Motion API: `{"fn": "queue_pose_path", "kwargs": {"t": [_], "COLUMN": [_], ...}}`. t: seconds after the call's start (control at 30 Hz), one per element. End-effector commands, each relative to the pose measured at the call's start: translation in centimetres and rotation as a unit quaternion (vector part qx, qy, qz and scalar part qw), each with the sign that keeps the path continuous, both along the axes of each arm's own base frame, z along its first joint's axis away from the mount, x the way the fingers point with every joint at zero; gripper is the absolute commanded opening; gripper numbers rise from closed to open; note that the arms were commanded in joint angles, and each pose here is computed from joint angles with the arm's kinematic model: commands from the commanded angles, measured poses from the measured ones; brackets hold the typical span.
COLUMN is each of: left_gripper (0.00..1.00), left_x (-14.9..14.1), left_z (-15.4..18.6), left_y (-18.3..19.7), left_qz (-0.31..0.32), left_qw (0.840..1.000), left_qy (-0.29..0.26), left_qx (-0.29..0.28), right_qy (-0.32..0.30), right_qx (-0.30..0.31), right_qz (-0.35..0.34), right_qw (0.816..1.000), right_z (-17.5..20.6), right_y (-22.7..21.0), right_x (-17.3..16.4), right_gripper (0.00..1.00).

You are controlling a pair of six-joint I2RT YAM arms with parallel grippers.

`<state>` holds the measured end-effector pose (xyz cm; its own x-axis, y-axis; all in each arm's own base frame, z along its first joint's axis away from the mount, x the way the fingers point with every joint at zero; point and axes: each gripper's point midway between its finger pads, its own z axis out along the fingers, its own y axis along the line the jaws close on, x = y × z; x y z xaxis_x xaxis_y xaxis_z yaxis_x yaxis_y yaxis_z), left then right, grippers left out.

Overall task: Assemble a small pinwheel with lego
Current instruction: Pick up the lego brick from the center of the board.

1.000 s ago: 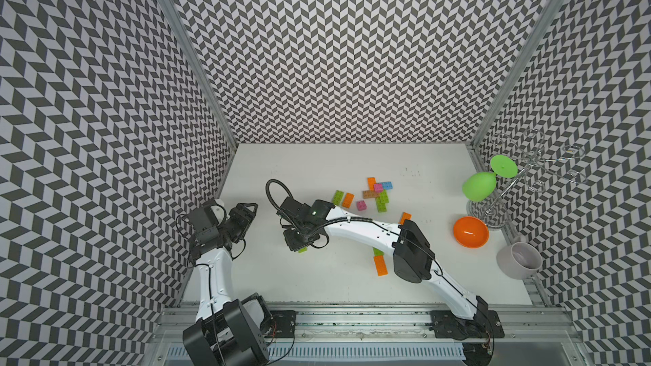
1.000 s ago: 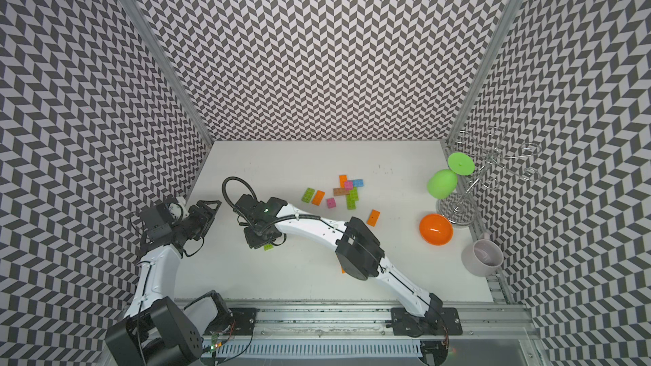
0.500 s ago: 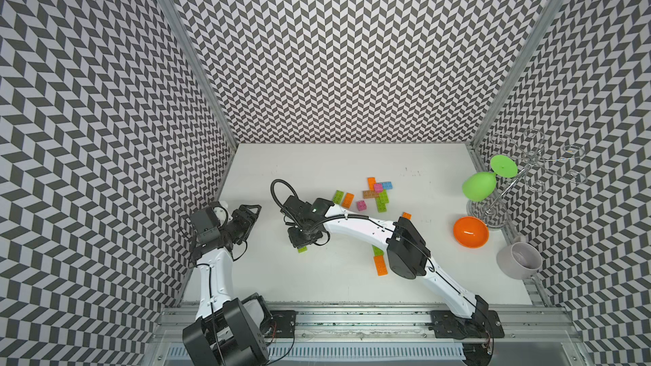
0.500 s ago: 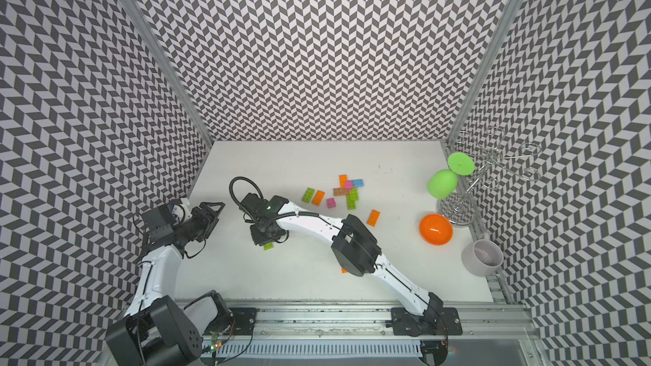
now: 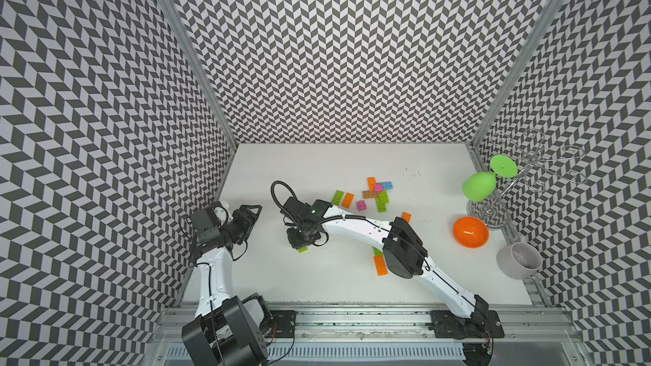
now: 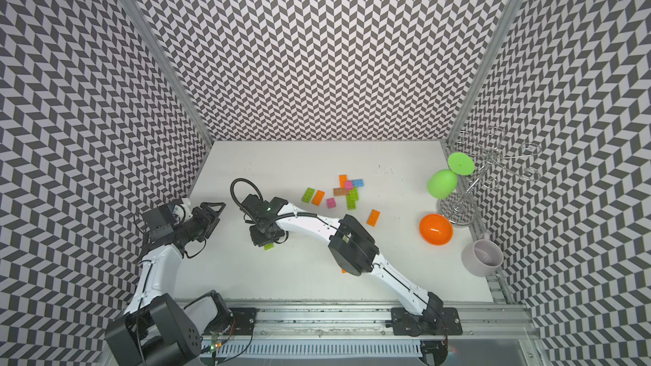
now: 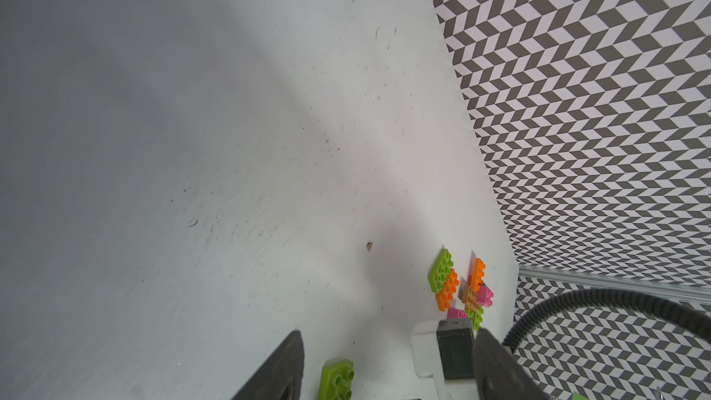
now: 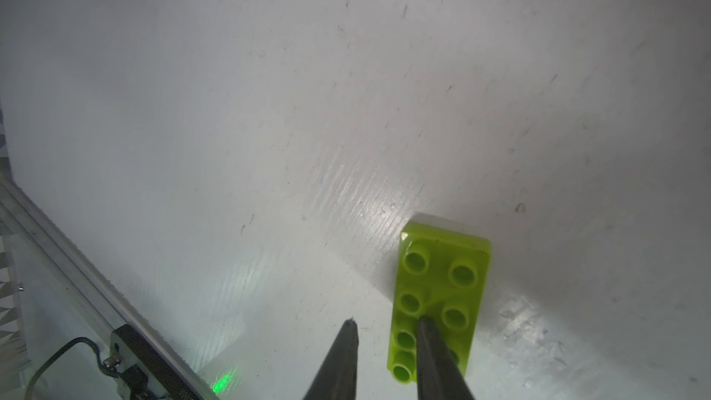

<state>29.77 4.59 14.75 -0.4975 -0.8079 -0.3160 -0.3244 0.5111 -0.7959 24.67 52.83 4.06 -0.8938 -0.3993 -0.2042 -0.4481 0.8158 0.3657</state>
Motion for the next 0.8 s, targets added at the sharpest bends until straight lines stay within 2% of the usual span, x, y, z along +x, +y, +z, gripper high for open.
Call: {"fn": "queue_pose_path", "kwargs": {"t": [0.0, 0.07, 0.17, 0.37, 0.5, 0.6, 0.77], "left_gripper": [0.69, 0.69, 0.69, 0.70, 0.71, 0.71, 0.71], "left_x": [0.1, 0.1, 0.0, -0.1, 0.1, 0.3, 0.4], "left_z": [0.0, -0.1, -0.1, -0.5, -0.6, -0.8, -1.3], "left_y": [0.0, 0.0, -0.1, -0.4, -1.7, -3.6, -9.0], "left_qz": [-0.007, -0.007, -0.009, -0.016, -0.042, -0.068, -0.125], "left_qw": [1.000, 1.000, 1.000, 1.000, 0.999, 0.998, 0.992], "left_qy": [-0.008, -0.008, -0.008, -0.005, -0.007, -0.004, -0.006], "left_qx": [0.004, 0.003, 0.004, 0.002, 0.009, 0.012, 0.003], "right_qy": [-0.006, -0.010, -0.019, 0.001, 0.032, 0.047, 0.084], "right_qx": [-0.035, -0.056, -0.114, -0.259, -0.237, -0.253, -0.220], "right_qz": [-0.020, -0.025, -0.035, -0.034, -0.047, -0.060, -0.069], "right_qw": [0.999, 0.998, 0.993, 0.965, 0.970, 0.964, 0.970], "right_z": [-2.7, -3.4, -4.9, -8.0, -8.2, -8.1, -7.3], "right_y": [-1.3, -2.1, -4.5, -12.2, -15.7, -19.5, -23.3], "right_x": [0.8, 0.9, 1.0, -1.7, -4.6, -6.7, -10.6], "right_gripper": [0.27, 0.26, 0.18, 0.13, 0.13, 0.13, 0.15]}}
